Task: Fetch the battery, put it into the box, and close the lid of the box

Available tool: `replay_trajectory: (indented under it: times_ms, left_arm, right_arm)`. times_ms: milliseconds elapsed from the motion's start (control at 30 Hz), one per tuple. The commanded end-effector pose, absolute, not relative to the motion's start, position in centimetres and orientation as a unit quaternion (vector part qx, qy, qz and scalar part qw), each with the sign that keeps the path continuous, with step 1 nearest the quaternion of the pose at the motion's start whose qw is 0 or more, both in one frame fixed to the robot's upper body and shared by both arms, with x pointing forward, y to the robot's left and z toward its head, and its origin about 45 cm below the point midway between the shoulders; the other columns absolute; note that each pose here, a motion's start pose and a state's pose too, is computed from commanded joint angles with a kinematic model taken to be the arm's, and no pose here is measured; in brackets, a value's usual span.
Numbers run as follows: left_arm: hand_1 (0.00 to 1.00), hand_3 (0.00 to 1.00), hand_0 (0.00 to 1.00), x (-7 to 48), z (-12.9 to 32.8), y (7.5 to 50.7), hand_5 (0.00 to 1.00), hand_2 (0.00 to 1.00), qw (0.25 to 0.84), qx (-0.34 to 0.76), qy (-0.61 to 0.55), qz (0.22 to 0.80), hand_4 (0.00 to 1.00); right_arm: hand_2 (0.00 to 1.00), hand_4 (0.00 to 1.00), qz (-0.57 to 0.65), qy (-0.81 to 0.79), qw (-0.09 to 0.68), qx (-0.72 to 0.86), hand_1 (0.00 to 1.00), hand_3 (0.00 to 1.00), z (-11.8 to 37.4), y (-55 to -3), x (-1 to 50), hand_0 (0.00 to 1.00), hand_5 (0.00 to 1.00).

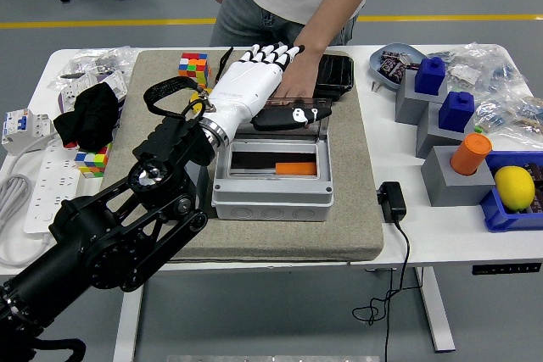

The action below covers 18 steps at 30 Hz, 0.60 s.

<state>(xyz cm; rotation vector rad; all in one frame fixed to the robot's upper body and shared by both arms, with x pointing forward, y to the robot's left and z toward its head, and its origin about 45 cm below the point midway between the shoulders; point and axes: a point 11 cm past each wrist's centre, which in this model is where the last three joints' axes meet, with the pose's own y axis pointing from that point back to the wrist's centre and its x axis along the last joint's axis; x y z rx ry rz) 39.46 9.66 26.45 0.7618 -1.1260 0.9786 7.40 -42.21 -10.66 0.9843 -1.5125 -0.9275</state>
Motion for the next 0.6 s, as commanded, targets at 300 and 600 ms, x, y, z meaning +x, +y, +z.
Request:
replay_trajectory:
  times_ms: [300, 600]
  left_arm:
    - [0.998, 0.777, 0.998, 38.9, 26.0, 9.4, 0.998, 0.842, 0.665, 0.400, -0.498, 0.387, 0.998]
    - [0.925, 0.725, 0.998, 38.5, 25.8, 9.1, 0.998, 0.745, 0.667, 0.412, -0.497, 0.373, 0.998]
  right_arm:
    - [0.664, 0.998, -0.389, -0.633, 0.528, 0.411, 0.647, 0.675, -10.7, -42.3, 7.3, 0.718, 0.884]
    - [0.664, 0.998, -0.389, -0.634, 0.527, 0.411, 0.647, 0.675, -10.7, -42.2, 7.4, 0.719, 0.885]
